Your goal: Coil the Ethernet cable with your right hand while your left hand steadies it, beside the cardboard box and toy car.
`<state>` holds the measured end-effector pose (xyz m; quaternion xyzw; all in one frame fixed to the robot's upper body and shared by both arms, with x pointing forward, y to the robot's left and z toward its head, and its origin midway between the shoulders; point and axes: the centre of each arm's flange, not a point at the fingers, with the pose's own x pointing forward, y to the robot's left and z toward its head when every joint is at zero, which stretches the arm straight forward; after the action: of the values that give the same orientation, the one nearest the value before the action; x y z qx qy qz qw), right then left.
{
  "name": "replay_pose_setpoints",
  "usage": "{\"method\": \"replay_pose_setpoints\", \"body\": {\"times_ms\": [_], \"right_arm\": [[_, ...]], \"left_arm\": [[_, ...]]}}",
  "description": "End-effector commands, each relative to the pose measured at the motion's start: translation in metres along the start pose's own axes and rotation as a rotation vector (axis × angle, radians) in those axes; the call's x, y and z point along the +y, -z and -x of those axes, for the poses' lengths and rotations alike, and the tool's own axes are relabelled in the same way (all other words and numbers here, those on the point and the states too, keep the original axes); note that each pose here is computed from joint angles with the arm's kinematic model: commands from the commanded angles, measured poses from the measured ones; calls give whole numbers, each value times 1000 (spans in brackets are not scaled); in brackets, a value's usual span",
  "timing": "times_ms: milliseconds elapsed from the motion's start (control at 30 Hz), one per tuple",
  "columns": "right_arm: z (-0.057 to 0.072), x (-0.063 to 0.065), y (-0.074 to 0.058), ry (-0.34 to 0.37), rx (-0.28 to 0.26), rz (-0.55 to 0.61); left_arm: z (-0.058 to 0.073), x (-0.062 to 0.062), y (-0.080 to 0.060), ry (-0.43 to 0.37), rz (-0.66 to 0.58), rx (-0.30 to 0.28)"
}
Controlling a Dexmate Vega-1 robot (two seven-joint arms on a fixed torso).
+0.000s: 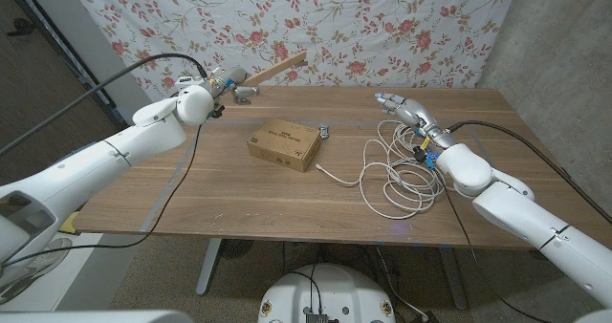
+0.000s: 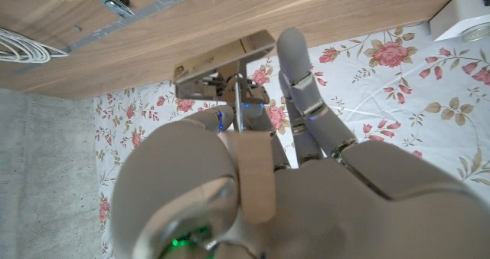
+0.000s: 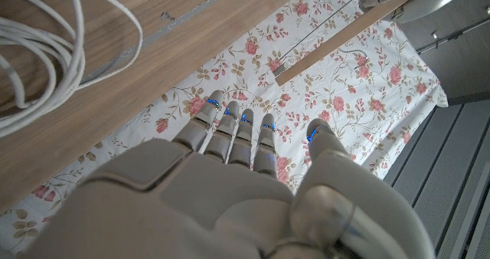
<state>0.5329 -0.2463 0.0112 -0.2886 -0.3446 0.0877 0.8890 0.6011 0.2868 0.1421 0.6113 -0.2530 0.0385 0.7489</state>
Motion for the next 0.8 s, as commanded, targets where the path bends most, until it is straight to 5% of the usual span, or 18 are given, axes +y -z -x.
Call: {"method": "replay_pose_setpoints", "body": {"times_ms": [33, 500, 800], "right_arm": [[10, 19, -32, -125, 6, 110], [22, 50, -83, -261, 22, 378], [23, 73, -102, -353, 43, 504]], "left_arm": [[4, 10, -21, 126, -45, -64], [5, 24, -32, 152, -21, -154], [2, 29, -42, 181, -25, -198]]}}
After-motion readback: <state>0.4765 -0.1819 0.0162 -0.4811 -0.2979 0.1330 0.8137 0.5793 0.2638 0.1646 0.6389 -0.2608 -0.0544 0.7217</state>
